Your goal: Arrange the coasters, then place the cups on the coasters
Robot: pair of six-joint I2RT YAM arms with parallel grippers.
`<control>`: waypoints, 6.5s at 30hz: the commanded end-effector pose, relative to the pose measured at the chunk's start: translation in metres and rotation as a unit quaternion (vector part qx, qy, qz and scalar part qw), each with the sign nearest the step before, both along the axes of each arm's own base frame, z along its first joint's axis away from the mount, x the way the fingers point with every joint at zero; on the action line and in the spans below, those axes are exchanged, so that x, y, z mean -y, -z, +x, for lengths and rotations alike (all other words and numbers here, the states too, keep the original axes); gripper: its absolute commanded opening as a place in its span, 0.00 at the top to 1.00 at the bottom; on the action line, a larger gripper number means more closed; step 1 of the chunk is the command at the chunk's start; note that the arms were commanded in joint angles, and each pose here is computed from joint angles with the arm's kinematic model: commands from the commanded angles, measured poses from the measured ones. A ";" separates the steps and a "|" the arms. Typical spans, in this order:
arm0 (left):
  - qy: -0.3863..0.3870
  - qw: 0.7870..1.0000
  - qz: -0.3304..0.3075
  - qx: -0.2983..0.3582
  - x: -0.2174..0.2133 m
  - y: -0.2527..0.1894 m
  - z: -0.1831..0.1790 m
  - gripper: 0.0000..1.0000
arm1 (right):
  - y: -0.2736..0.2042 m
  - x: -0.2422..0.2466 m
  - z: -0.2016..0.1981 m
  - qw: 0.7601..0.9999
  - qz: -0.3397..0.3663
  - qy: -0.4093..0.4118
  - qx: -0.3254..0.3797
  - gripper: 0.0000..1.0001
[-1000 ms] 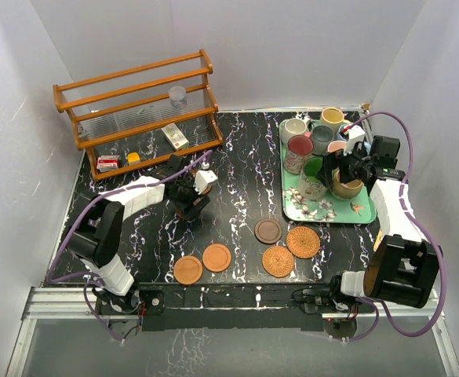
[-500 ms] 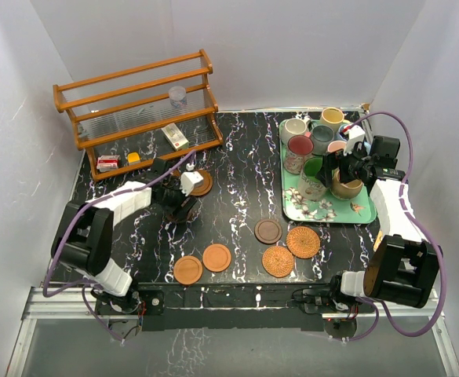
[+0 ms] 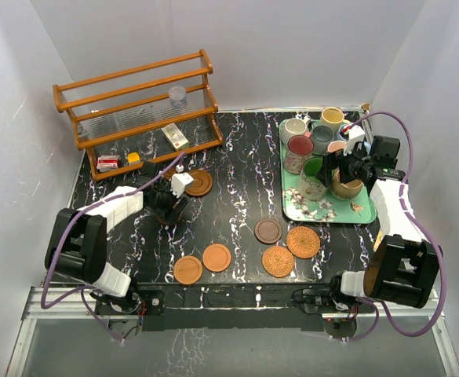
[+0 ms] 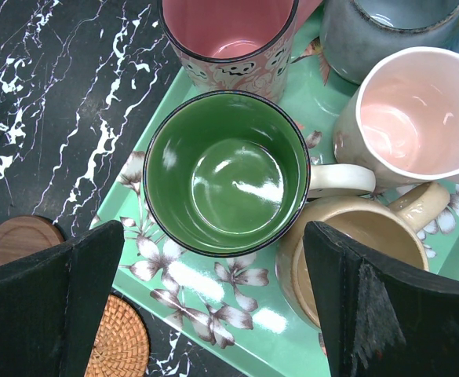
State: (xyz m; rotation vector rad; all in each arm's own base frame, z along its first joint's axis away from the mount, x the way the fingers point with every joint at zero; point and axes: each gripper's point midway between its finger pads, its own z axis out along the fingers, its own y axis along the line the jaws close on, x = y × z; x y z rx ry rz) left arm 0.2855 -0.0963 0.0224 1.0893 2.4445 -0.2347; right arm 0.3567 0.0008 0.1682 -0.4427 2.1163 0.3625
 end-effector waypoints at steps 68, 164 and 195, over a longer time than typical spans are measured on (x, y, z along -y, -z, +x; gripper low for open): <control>-0.025 0.996 -0.040 -0.070 0.002 -0.021 0.014 0.34 | -0.013 -0.001 0.003 1.000 -0.001 -0.006 0.027 0.02; 0.221 0.964 -0.130 0.068 0.170 -0.098 -0.003 0.14 | -0.018 0.002 0.002 0.999 -0.006 -0.001 0.034 0.02; 0.265 0.961 0.056 0.048 0.276 0.004 -0.014 0.14 | -0.031 0.007 -0.002 0.999 0.004 0.003 0.054 0.02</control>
